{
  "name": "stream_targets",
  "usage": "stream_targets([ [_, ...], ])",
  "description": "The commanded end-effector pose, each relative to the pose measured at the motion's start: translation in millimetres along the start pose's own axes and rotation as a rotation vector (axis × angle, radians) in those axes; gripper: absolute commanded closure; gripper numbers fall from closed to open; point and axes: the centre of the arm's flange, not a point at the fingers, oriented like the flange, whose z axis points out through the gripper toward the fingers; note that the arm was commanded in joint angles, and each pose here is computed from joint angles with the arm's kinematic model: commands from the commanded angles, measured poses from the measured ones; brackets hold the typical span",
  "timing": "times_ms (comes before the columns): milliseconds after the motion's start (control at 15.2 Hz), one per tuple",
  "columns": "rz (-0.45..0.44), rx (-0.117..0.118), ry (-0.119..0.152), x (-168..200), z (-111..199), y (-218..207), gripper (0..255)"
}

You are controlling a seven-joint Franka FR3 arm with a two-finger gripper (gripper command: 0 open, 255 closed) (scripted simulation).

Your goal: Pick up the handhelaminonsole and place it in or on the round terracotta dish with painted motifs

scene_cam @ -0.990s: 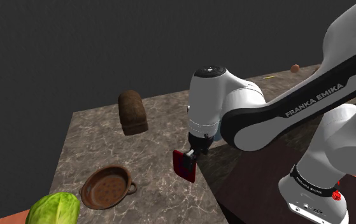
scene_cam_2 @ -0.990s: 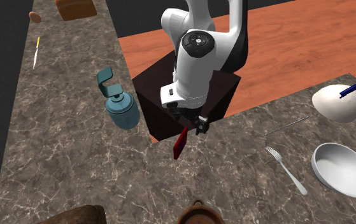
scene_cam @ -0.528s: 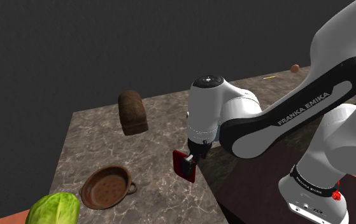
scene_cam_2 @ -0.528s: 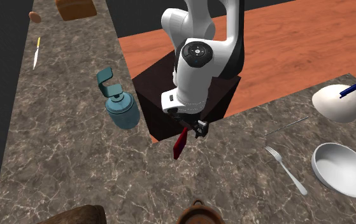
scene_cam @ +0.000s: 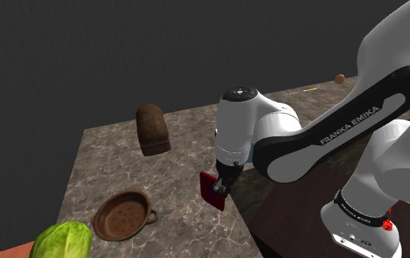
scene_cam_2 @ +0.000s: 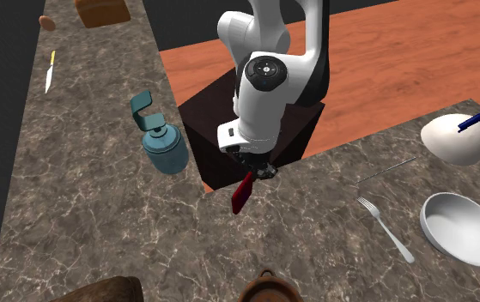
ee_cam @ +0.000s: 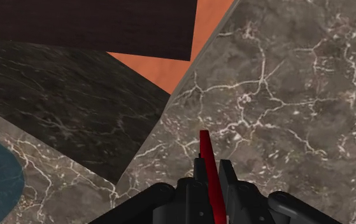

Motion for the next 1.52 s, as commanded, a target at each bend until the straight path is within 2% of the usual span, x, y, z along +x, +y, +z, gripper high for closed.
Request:
stream_targets([
  [0,0.0,0.0,0.0,0,0,0,255],
  [330,0.0,0.0,0.0,0,0,0,255],
  [1452,0.0,0.0,0.0,4,-89,0,255],
])
